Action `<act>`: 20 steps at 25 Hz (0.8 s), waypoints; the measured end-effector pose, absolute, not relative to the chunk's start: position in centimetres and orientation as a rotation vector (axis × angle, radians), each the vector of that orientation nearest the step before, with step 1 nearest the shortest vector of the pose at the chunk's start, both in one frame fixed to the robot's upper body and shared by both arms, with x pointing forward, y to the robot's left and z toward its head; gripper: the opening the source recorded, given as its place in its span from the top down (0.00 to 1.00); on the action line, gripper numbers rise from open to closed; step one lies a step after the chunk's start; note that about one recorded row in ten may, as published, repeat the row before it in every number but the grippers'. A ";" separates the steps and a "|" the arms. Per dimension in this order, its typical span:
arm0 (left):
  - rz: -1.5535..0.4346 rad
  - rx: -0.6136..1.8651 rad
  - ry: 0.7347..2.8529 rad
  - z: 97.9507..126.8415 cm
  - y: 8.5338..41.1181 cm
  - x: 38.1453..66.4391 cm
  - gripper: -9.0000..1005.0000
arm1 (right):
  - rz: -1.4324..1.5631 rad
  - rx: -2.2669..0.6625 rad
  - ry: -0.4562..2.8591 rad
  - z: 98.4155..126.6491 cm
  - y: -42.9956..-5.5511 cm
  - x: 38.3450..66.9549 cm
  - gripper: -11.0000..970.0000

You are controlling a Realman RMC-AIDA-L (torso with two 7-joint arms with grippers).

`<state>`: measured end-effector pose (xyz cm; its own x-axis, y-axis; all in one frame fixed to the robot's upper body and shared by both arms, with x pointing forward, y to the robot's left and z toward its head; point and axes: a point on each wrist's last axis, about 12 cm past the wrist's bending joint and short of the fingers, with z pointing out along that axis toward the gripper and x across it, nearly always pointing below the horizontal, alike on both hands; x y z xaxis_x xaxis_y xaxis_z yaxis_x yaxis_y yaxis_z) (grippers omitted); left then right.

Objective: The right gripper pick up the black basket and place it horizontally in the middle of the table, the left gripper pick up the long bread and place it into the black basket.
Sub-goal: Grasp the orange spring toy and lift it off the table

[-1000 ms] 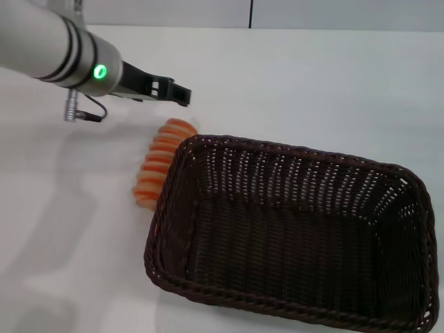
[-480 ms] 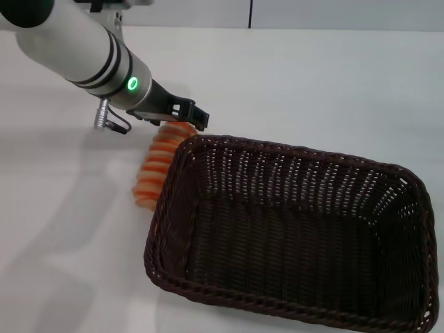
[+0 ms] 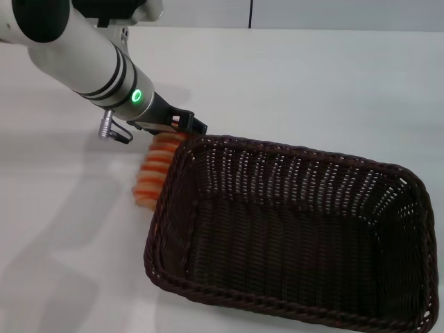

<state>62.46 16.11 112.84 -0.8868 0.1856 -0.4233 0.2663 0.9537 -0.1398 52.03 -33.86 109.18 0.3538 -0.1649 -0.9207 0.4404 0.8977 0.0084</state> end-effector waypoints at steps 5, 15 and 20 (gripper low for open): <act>-0.274 0.337 2.697 112.7 15.9 62.5 0.17 | -0.390 0.261 1.142 109.3 -33.6 52.2 0.60; -0.238 0.386 2.704 112.3 15.8 62.3 0.28 | -0.380 0.260 1.129 109.7 -33.4 52.4 0.60; -0.231 0.408 2.693 112.3 15.8 62.3 0.37 | -0.383 0.262 1.127 109.7 -33.5 52.2 0.60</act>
<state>62.30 15.77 112.28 -0.8751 0.2486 -0.4151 0.3156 0.9436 -0.1003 52.25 -33.49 109.67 0.3752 -0.1649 -0.9122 0.4253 0.9050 0.0114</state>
